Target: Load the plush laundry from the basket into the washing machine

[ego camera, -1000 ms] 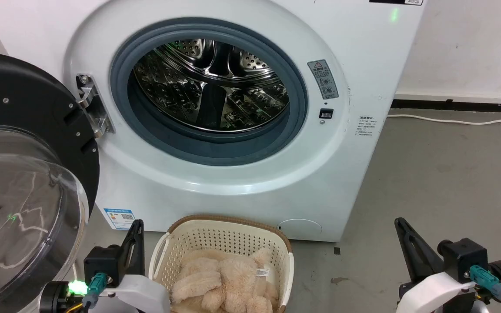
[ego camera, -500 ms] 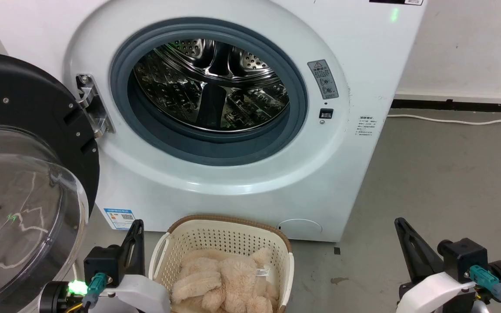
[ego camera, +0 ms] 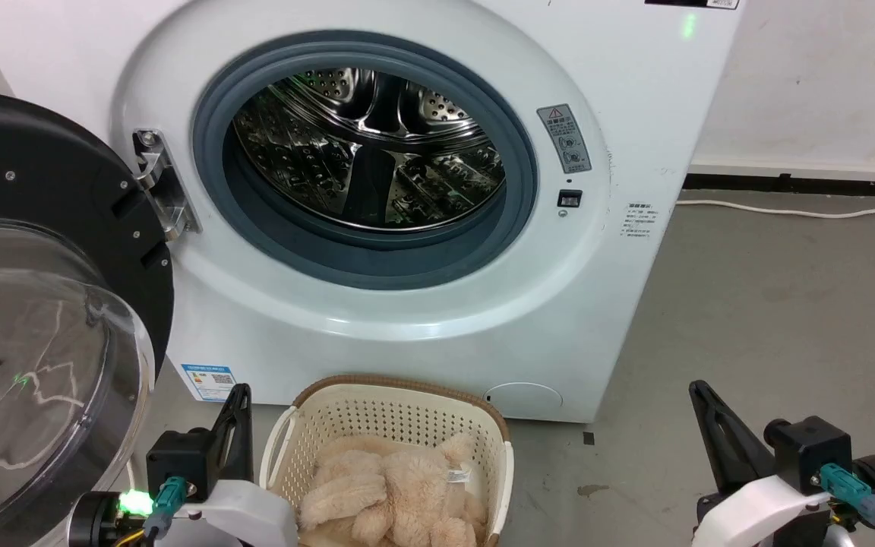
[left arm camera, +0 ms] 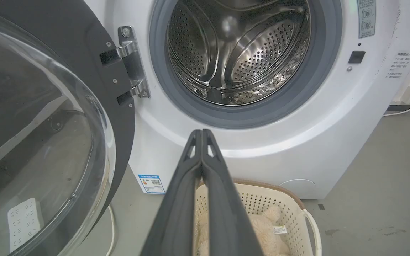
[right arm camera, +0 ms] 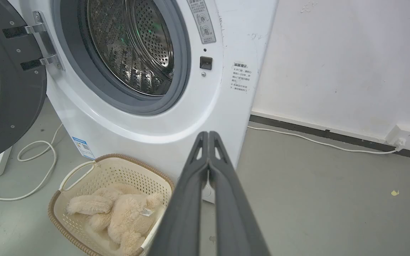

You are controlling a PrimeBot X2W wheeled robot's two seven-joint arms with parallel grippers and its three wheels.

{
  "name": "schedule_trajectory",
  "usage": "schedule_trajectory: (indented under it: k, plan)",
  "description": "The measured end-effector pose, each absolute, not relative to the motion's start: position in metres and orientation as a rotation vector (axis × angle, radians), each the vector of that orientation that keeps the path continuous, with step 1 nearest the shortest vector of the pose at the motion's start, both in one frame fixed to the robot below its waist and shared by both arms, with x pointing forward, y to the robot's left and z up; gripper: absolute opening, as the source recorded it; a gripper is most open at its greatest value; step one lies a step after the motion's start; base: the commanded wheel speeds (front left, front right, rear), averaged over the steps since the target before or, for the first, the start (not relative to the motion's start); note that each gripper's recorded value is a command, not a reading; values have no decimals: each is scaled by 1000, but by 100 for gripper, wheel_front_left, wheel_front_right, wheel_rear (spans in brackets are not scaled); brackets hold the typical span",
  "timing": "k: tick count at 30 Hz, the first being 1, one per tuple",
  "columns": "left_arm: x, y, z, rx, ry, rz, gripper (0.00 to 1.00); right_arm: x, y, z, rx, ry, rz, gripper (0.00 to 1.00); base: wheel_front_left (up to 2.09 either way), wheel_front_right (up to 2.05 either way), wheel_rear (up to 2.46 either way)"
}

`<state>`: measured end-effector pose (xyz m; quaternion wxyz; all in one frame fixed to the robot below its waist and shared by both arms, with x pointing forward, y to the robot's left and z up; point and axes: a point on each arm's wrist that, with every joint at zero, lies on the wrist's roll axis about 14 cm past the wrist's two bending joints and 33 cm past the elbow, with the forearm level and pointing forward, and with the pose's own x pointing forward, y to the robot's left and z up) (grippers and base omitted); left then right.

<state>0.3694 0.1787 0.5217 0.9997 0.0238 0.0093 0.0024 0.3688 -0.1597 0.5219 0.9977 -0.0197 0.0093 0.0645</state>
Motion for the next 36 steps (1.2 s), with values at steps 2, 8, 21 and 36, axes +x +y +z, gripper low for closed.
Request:
schedule_trajectory:
  k: [2,8,21,36]
  plan:
    - [369,179,522,48,19,4,0,369,-160,522,-40,19,129,0,0,0,0]
    - [369,179,522,48,19,5,0,369,-160,522,-40,19,129,0,0,0,0]
    - [369,179,522,48,19,5,0,369,-160,522,-40,19,129,0,0,0,0]
    - [369,178,521,44,20,2,100,369,-159,521,-35,20,132,100,0,0,0]
